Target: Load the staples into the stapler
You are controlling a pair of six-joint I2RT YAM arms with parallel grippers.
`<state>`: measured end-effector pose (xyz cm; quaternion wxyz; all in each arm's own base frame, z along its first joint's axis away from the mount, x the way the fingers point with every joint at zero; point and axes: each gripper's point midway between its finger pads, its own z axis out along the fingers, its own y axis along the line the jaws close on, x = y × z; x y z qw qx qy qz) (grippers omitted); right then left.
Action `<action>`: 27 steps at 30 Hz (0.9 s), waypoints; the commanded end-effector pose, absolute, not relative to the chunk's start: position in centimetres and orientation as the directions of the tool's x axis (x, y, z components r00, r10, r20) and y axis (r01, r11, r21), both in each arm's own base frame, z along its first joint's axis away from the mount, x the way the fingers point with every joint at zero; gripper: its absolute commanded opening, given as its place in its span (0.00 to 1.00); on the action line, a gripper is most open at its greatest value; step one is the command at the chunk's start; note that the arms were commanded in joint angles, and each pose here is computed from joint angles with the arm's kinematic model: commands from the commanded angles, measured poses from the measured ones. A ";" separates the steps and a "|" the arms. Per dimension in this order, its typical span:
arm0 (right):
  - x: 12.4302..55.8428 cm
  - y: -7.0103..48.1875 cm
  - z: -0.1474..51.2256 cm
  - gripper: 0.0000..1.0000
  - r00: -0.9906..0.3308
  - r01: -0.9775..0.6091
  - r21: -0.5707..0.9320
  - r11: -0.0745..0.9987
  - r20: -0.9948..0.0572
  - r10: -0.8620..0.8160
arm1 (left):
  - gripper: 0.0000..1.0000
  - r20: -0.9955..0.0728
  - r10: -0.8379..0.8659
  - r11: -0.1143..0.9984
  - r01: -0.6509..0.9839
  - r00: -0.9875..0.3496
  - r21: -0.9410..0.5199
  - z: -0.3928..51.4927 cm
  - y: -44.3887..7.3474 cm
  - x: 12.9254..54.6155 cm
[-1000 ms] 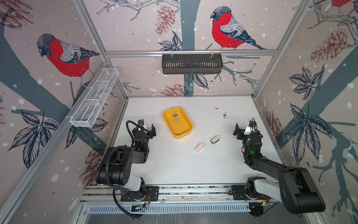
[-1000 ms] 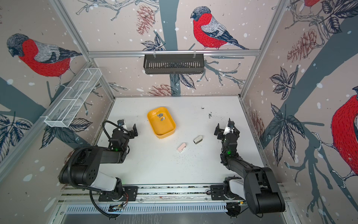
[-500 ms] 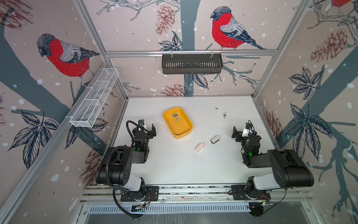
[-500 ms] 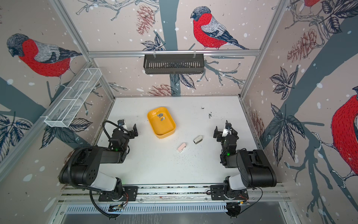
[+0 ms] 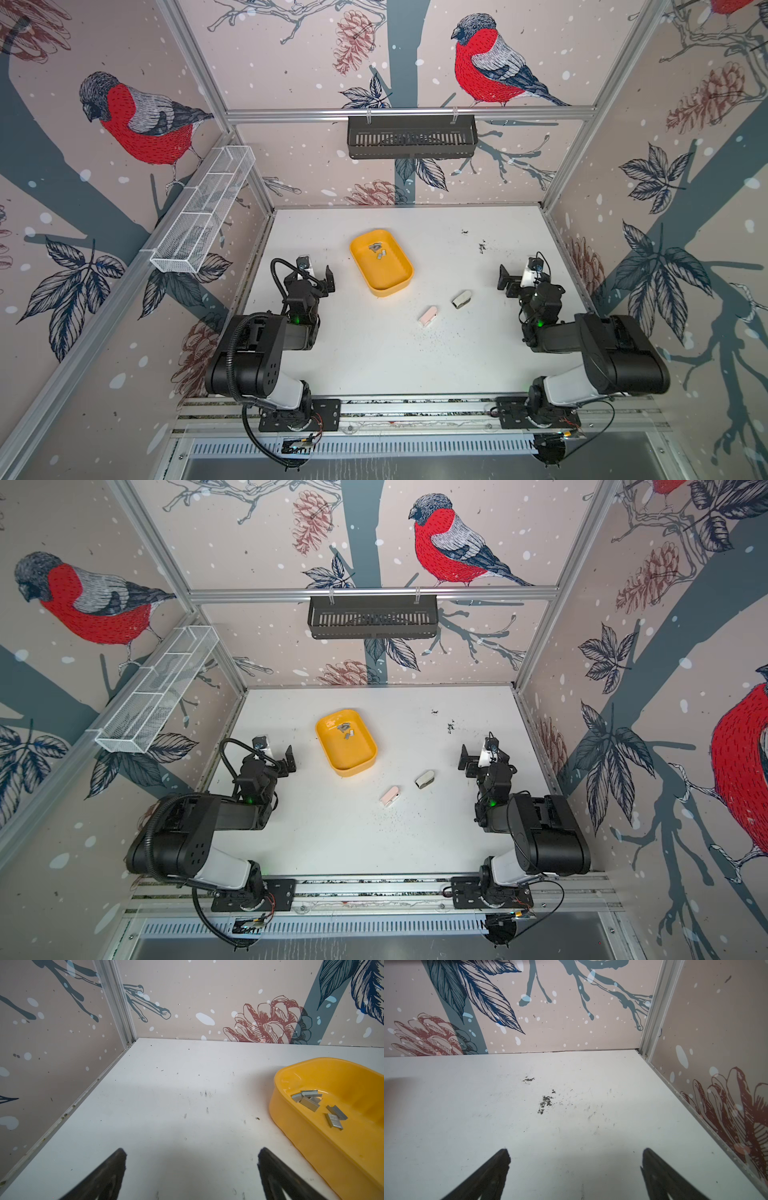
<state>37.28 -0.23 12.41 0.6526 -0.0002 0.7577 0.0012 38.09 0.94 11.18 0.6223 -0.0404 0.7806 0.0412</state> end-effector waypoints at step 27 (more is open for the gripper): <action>36.1 -1.4 12.9 1.00 -0.103 0.075 0.018 0.997 -0.994 0.026 | 0.98 -0.982 -0.014 0.992 -0.123 -0.188 0.009 12.1 1.1 38.3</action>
